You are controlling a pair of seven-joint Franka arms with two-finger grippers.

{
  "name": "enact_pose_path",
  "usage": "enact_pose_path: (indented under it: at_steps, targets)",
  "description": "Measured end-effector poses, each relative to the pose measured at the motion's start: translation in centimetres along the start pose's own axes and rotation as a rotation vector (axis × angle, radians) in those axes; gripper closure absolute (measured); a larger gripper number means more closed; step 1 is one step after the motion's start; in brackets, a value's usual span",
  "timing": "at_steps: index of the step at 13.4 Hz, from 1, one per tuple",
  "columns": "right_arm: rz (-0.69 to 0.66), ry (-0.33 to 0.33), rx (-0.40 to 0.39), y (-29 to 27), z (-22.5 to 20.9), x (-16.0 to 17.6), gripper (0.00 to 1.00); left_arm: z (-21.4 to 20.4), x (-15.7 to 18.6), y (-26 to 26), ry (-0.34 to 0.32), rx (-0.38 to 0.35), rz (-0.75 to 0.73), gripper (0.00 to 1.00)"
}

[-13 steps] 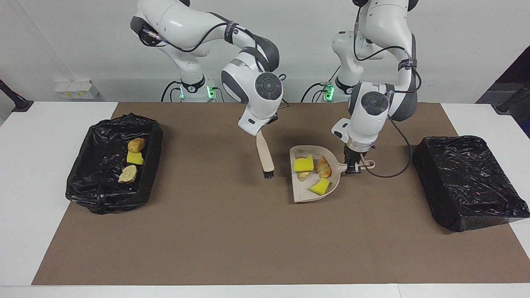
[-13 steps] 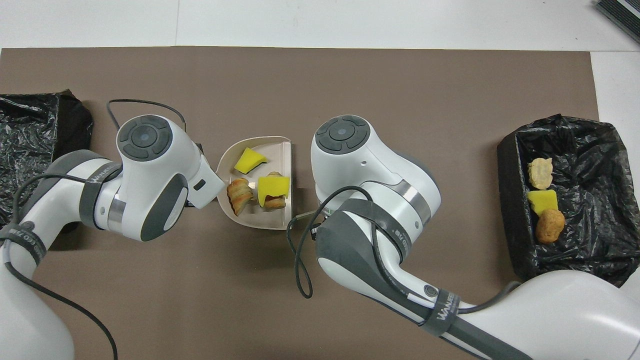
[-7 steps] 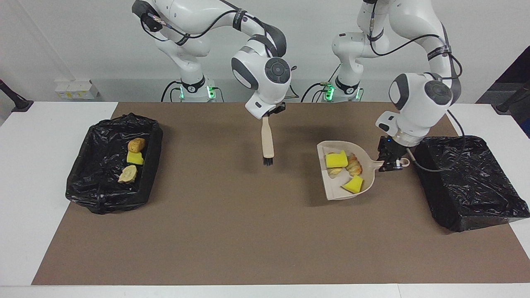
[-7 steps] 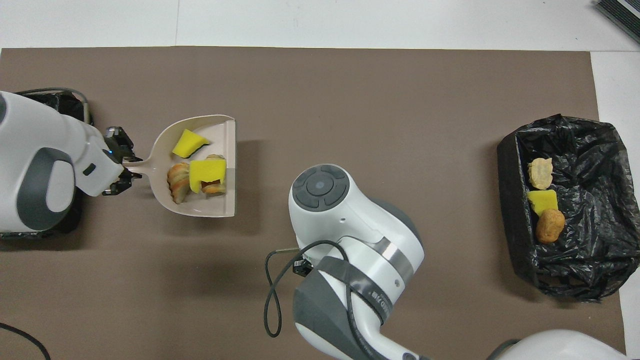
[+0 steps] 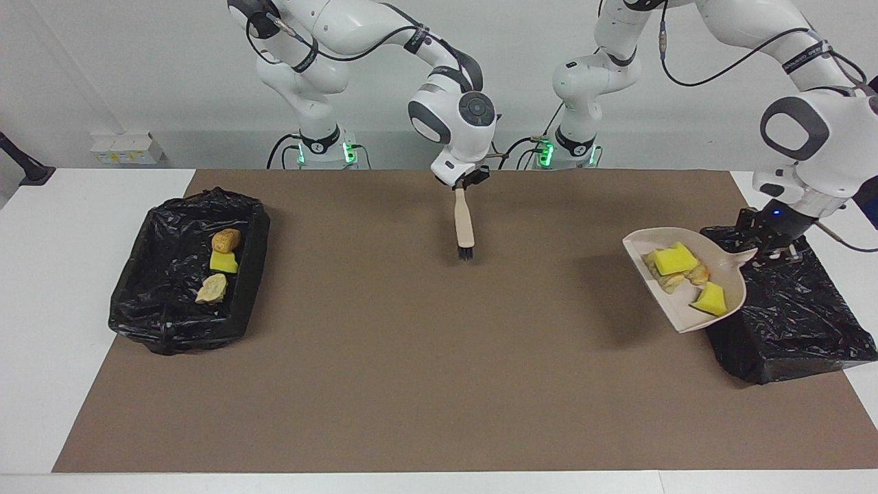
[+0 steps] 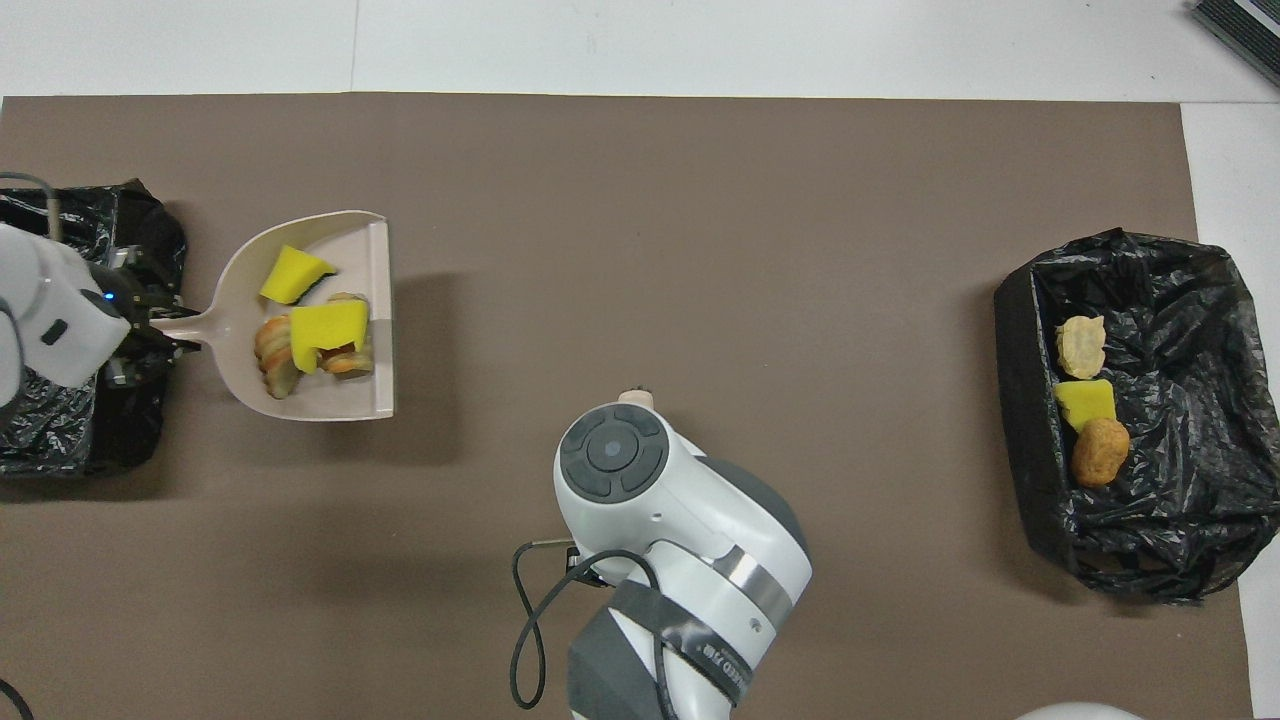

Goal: Sweep and dump trash in bin

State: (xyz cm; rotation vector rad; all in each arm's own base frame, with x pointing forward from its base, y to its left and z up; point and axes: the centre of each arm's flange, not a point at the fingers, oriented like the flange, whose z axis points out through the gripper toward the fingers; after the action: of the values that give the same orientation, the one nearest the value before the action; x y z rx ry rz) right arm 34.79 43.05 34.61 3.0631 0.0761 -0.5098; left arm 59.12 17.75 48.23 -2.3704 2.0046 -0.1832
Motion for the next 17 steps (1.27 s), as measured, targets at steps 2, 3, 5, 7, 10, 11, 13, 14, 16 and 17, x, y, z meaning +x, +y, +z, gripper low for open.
enact_pose_path:
  at_steps: [2, 3, 5, 7, 10, 11, 13, 14, 16, 17]
  targets:
    - [-0.019, 0.004, 0.004, -0.8, 0.8, -0.9, 0.74, -1.1, -4.0, -0.5, -0.007, 0.013, -0.050, 0.69]
    - [-0.020, 0.010, 0.015, -1.2, 1.1, -1.3, 0.74, -1.4, -6.3, -0.5, -0.009, 0.011, -0.078, 0.69]
    - [-0.009, 0.004, 0.028, -1.8, 2.1, -2.0, 0.74, -2.0, -11.0, -0.9, -0.018, 0.009, -0.079, 0.69]
    - [-0.007, -0.019, 0.017, -1.6, 3.2, -2.3, 0.74, -2.3, -14.1, -2.1, -0.067, 0.013, -0.034, 0.69]
    - [0.004, -0.055, 0.025, -1.7, 3.5, -2.6, 0.74, -1.9, -15.6, -3.9, -0.217, -0.012, 0.079, 0.69]
    - [0.006, -0.063, 0.023, -1.6, 3.6, -2.6, 0.74, -1.9, -15.7, -4.3, -0.263, -0.013, 0.104, 0.69]
    - [0.010, -0.063, 0.030, -1.7, 3.2, -2.5, 0.55, -2.1, -16.0, -4.7, -0.358, -0.021, 0.150, 0.69]
    - [0.012, -0.059, 0.040, -1.9, 2.6, -2.3, 0.43, -2.2, -15.8, -4.9, -0.395, -0.025, 0.174, 0.69]
    - [0.022, -0.046, 0.062, -2.0, 0.6, -1.3, 0.20, -2.1, -14.1, -5.7, -0.468, -0.041, 0.234, 0.69]
    - [0.033, -0.039, 0.076, -1.9, -1.1, -0.5, 0.08, -2.0, -13.1, -6.0, -0.499, -0.046, 0.252, 0.69]
